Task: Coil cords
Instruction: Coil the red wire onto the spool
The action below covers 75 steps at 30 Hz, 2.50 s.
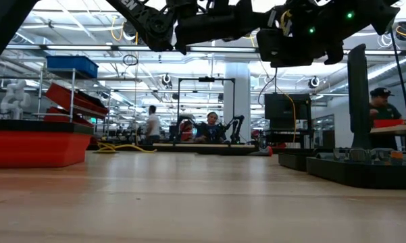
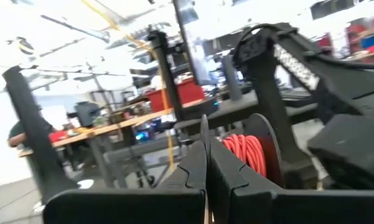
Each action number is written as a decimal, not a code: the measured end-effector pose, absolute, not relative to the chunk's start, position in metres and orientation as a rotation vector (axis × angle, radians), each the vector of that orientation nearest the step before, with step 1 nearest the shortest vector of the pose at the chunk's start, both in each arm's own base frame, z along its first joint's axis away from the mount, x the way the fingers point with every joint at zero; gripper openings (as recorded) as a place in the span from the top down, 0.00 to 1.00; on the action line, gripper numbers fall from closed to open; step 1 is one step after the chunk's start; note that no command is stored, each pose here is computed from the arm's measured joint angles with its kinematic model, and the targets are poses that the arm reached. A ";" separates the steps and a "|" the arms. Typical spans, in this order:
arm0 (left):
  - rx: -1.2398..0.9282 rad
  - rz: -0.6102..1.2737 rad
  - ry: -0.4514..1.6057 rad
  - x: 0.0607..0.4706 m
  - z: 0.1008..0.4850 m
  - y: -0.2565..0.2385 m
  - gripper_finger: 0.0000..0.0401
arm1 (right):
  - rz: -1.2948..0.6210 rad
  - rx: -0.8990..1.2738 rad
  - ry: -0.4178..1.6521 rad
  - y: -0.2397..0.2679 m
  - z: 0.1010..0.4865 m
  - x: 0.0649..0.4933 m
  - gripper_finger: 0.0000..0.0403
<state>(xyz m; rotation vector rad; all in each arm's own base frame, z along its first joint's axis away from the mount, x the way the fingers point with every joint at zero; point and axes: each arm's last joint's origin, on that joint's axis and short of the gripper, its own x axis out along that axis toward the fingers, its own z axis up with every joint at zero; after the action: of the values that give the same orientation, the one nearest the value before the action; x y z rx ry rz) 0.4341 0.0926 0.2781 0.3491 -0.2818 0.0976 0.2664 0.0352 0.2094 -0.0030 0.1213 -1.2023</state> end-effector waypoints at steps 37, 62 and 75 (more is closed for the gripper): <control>0.472 0.043 0.038 0.435 0.249 0.096 1.00 | -1.078 -0.215 0.198 0.058 0.276 0.272 1.00; 0.377 -0.207 0.039 0.410 0.287 0.085 1.00 | -0.802 -0.204 0.508 0.038 0.278 0.218 1.00; 0.259 -0.200 -0.180 0.423 0.279 0.100 1.00 | -0.987 -0.364 0.506 0.044 0.247 0.230 0.96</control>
<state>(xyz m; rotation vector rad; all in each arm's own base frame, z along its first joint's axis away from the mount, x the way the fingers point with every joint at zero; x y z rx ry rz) 0.4227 0.1004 0.2787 0.2594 -0.1795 -0.2003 0.2299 0.0443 0.2474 -0.3642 0.5055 -0.9865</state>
